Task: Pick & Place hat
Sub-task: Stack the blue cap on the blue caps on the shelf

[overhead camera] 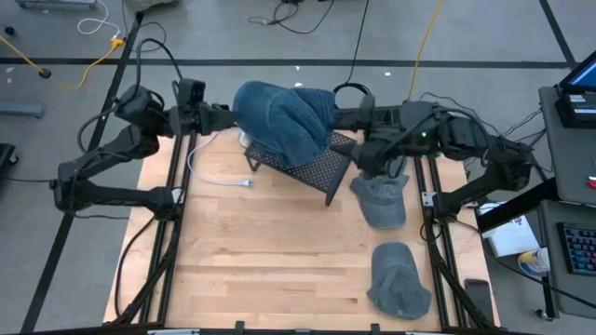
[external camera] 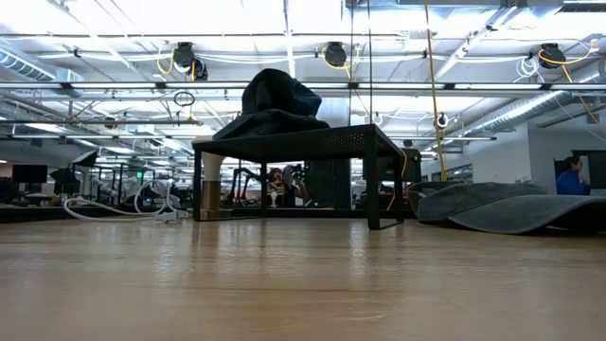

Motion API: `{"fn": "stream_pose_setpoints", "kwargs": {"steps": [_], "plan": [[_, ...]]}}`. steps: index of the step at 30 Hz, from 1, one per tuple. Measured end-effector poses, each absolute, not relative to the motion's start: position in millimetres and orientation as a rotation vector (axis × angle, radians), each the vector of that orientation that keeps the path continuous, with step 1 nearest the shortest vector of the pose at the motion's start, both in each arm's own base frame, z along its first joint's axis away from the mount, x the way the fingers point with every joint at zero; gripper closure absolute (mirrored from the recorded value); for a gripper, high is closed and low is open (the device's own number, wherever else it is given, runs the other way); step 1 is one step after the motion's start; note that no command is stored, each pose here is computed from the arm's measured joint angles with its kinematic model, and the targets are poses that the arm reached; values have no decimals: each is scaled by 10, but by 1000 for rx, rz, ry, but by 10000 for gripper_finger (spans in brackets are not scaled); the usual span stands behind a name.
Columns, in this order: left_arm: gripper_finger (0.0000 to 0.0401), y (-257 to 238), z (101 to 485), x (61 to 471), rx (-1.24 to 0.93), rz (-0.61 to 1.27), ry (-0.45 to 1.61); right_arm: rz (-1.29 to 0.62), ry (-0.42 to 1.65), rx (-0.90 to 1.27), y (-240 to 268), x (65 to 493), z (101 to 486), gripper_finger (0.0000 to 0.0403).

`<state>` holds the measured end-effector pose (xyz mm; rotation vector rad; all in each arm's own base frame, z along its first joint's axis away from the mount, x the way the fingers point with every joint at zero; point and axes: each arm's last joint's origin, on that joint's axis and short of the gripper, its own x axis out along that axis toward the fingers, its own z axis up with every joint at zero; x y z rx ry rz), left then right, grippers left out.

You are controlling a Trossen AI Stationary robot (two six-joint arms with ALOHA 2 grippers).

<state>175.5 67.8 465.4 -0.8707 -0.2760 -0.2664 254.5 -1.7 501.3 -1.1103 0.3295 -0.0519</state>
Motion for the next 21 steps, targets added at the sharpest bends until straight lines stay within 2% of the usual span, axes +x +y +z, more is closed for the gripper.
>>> {"fn": "stream_pose_setpoints", "kwargs": {"steps": [4,7,17,19,21], "plan": [[393,727,4641,1755,-890,-260,-265,-47,289,-1150,76,2590,5034,149],[393,730,4635,1761,-895,-260,-258,-39,294,-1156,89,2605,5020,169],[393,709,4627,1792,-896,-271,-251,-91,314,-1136,71,2599,5029,359],[393,709,4628,1791,-898,-270,-252,-89,316,-1134,71,2594,5028,378],[393,711,4628,1791,-902,-264,-256,-77,328,-1152,74,2588,5016,381]]}}
